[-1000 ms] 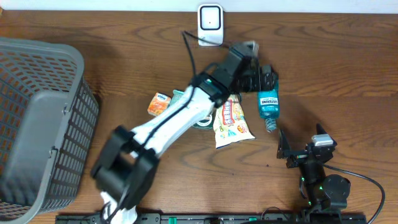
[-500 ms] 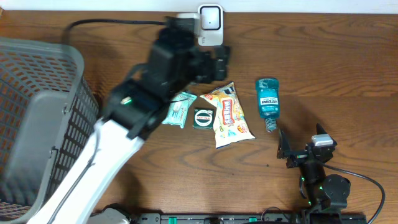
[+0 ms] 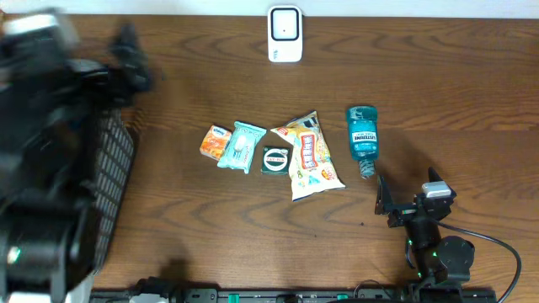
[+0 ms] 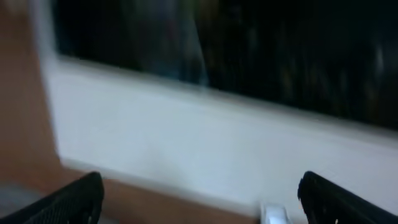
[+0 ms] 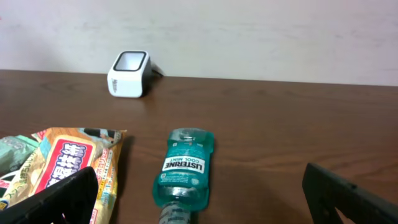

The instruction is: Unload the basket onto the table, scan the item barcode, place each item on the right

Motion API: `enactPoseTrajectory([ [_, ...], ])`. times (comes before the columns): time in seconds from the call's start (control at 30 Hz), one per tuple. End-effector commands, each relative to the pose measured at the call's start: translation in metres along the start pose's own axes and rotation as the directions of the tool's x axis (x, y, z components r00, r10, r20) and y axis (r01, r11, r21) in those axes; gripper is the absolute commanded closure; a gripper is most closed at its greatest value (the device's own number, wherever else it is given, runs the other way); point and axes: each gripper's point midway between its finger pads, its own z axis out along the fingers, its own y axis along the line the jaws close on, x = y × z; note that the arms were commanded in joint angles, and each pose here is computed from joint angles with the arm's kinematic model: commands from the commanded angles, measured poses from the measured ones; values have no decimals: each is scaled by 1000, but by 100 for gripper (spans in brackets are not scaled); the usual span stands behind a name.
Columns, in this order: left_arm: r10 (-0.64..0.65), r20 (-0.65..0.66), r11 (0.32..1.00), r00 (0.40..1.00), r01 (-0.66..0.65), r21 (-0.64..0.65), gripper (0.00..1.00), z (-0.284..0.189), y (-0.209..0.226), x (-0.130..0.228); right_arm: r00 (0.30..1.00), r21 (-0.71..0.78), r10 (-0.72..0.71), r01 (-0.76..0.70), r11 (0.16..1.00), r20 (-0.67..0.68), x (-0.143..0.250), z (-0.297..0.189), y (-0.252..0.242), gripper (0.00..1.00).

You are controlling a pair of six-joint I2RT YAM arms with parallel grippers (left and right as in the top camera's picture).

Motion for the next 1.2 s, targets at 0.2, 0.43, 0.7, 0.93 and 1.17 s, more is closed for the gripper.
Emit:
enactPoseTrajectory([
  [0.2,283,259,958,924,-259,-122,2,-55,17,-78,1000,-6,-12,12,1000,-2,1,0,2,1],
  [0.43,301,225,953,927,-286,-98,2,-65,10,-68,1000,-6,-12,12,1000,-2,1,0,2,1],
  [0.7,269,290,961,919,-278,-10,2,-123,2,-75,1000,-6,-12,12,1000,-2,1,0,2,1],
  [0.93,231,398,967,888,-255,7,2,-192,17,-77,1000,-6,-12,12,1000,-2,1,0,2,1],
  [1.17,184,534,947,826,-295,130,2,-260,12,-63,1000,-6,-12,12,1000,-2,1,0,2,1],
])
